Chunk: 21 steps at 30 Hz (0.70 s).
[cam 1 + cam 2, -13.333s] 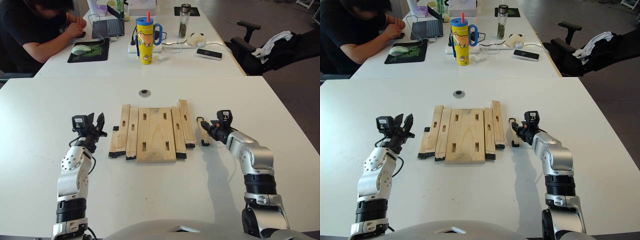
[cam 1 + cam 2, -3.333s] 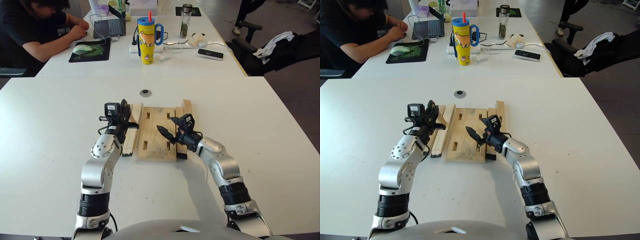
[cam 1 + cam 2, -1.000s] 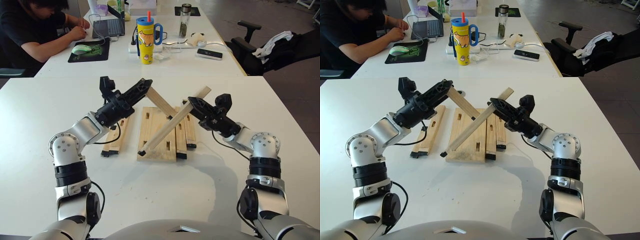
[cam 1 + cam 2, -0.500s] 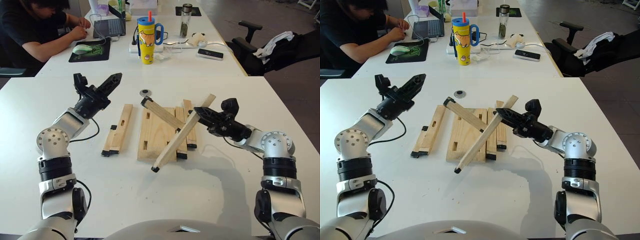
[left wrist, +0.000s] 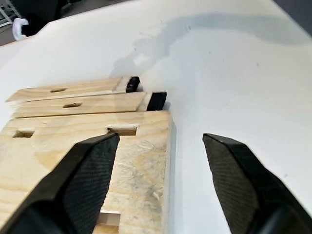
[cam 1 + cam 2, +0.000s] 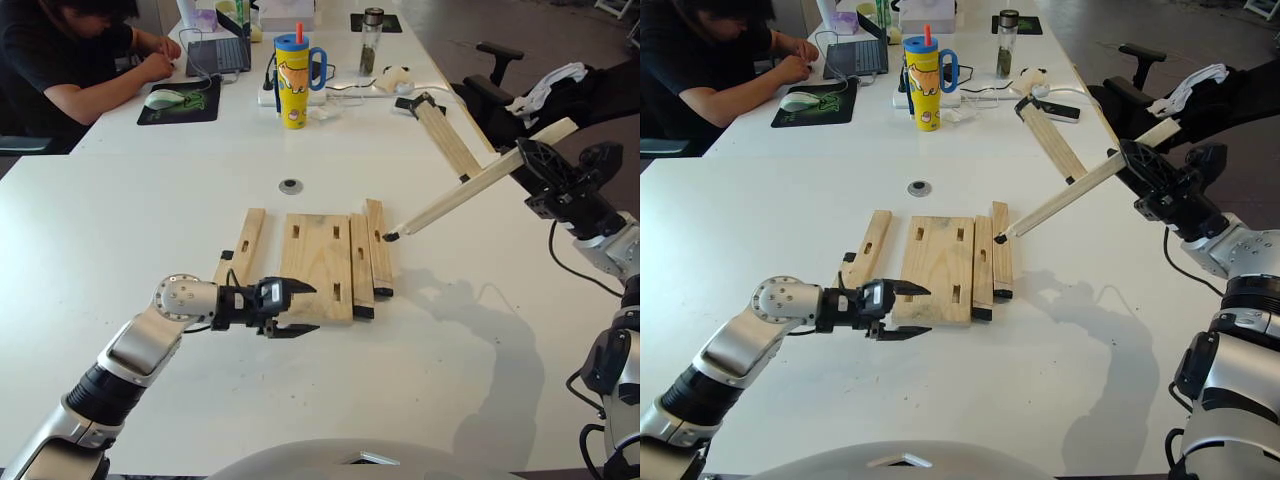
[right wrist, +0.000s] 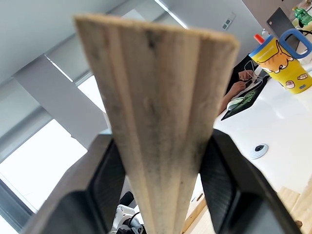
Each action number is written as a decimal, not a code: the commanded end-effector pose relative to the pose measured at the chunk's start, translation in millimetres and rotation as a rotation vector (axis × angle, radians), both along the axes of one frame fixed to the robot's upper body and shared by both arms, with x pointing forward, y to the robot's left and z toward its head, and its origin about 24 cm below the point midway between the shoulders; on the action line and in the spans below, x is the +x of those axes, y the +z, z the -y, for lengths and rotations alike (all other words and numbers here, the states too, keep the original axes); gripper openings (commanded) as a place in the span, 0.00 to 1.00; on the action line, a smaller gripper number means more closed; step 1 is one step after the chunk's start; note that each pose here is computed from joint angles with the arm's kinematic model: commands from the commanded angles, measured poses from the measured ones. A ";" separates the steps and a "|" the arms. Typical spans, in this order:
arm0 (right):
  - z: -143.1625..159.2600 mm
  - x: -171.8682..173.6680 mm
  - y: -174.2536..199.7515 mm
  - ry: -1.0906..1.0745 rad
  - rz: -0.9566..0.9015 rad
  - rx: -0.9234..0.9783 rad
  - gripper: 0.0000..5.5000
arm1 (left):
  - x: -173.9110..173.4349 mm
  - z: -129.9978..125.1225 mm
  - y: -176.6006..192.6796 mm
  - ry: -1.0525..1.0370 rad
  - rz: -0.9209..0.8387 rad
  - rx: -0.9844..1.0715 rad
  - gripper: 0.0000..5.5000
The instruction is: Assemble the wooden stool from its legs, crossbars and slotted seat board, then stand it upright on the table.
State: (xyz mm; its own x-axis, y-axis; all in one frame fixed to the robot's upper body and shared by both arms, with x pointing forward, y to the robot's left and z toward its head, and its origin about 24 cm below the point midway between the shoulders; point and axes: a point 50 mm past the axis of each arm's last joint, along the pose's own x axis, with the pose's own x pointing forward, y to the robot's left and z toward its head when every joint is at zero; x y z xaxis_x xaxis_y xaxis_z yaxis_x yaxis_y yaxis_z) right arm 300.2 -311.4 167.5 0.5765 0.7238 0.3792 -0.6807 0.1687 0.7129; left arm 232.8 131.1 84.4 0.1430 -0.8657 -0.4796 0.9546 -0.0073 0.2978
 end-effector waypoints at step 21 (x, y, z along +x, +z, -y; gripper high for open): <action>-98.6 29.9 -10.1 0.288 0.277 -0.326 0.37 | 26.8 -0.6 -72.2 0.182 -0.066 0.174 0.58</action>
State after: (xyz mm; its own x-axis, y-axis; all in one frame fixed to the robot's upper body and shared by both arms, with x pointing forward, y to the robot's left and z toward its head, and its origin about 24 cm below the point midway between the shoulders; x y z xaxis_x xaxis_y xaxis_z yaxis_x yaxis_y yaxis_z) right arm 323.4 -226.1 148.2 0.2955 0.9307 0.2158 -0.8507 0.1536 0.5027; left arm 271.8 113.1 42.5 0.2899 -0.8066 -0.5152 0.9220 0.0911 0.3763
